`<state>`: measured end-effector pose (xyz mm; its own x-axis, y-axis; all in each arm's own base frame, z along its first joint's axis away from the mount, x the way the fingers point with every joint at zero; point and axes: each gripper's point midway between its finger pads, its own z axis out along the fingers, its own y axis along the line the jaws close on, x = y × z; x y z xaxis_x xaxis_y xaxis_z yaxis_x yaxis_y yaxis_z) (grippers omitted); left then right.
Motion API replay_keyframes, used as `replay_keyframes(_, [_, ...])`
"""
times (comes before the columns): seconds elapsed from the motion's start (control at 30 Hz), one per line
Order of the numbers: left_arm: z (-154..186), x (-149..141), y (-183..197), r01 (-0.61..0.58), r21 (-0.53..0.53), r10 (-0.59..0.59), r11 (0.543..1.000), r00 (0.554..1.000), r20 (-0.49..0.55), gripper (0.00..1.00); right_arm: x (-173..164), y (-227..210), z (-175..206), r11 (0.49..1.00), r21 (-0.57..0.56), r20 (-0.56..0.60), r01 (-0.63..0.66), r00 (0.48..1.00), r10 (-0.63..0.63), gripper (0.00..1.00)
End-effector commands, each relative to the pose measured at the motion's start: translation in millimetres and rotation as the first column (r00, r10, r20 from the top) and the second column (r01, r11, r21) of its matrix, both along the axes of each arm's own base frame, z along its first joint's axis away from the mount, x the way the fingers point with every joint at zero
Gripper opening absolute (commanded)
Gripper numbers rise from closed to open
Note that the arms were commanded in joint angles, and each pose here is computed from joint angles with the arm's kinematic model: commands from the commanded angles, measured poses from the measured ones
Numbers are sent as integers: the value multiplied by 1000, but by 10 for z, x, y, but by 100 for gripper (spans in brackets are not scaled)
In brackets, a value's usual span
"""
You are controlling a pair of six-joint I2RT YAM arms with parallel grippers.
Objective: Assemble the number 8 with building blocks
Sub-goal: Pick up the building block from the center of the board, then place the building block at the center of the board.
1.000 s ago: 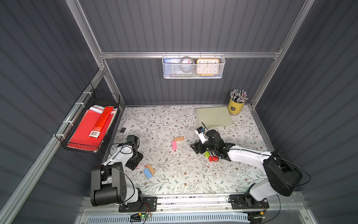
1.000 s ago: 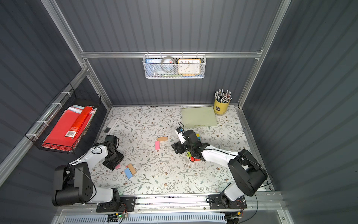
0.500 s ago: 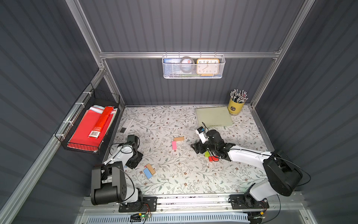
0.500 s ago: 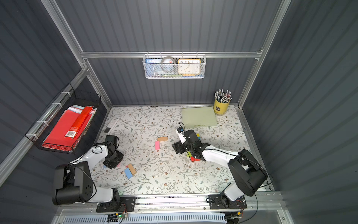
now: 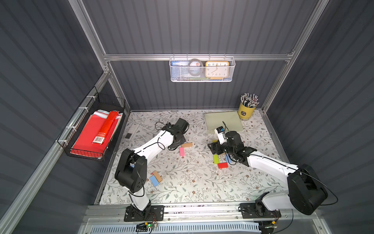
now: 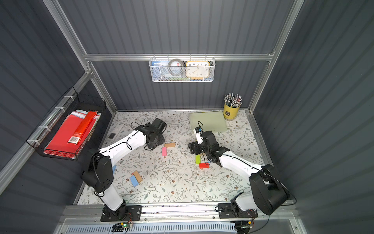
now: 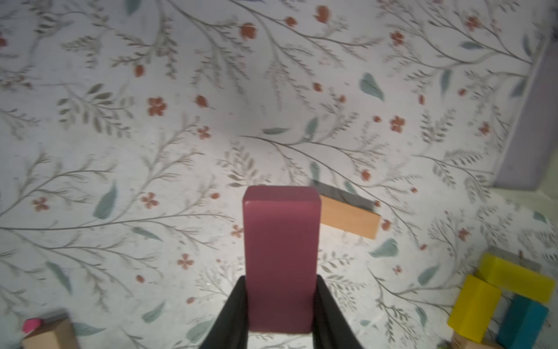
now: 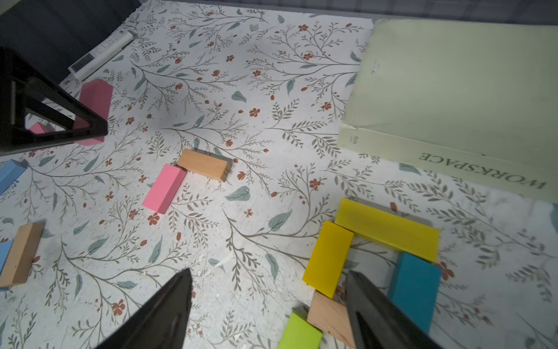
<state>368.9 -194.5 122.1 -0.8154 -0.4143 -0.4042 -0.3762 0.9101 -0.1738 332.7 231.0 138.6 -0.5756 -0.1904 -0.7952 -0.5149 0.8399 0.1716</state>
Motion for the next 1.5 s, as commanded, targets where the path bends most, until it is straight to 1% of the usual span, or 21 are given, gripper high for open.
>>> replay_keyframes(0.0, [-45,-74,-337,43,10,-42,999,999,-19,22,27,-174,73,997,-19,-14,78,997,-78,84])
replay_keyframes(0.07, [-85,-108,-582,82,-3,-82,997,997,-5,22,18,-230,111,995,-15,-17,98,995,-99,84])
replay_keyframes(0.13, [-180,-159,-764,122,-17,-123,992,992,-15,22,-17,-285,114,993,-22,-23,115,993,-116,84])
replay_keyframes(0.23, [-325,-245,-879,153,2,-153,988,988,-31,22,-39,-359,133,989,-26,-18,145,989,-145,84])
replay_keyframes(0.3, [-424,-311,-956,173,-9,-173,985,984,-43,22,-54,-385,137,988,-29,-19,154,988,-155,84])
replay_keyframes(0.4, [-568,-382,-1011,184,-22,-185,983,981,-61,23,-62,-410,139,986,-29,-21,166,986,-167,84])
replay_keyframes(0.6, [-818,-456,-1045,197,-16,-198,980,975,-101,25,-78,-412,124,986,-28,-30,167,985,-168,84])
replay_keyframes(0.73, [-908,-459,-983,187,16,-184,982,977,-106,27,-98,-411,107,987,-28,-33,160,986,-161,84])
replay_keyframes(0.9, [-1086,-546,-943,189,24,-183,982,970,-158,29,-111,-414,70,987,-30,-34,157,987,-158,84])
replay_keyframes(0.97, [-1138,-550,-944,207,33,-198,978,965,-170,31,-108,-412,51,987,-32,-37,157,987,-158,84])
replay_keyframes(1.17, [-1181,-513,-863,211,52,-198,976,963,-184,39,-109,-388,9,988,-30,-54,151,987,-152,84])
replay_keyframes(1.3, [-1109,-465,-785,196,55,-185,979,968,-169,47,-114,-394,-10,988,-33,-60,154,986,-156,84])
replay_keyframes(1.4, [-907,-378,-798,189,45,-182,981,976,-120,56,-110,-394,0,987,-30,-64,159,985,-161,84])
replay_keyframes(1.47, [-673,-278,-775,179,44,-176,983,982,-70,63,-118,-387,20,987,-22,-71,160,984,-162,84])
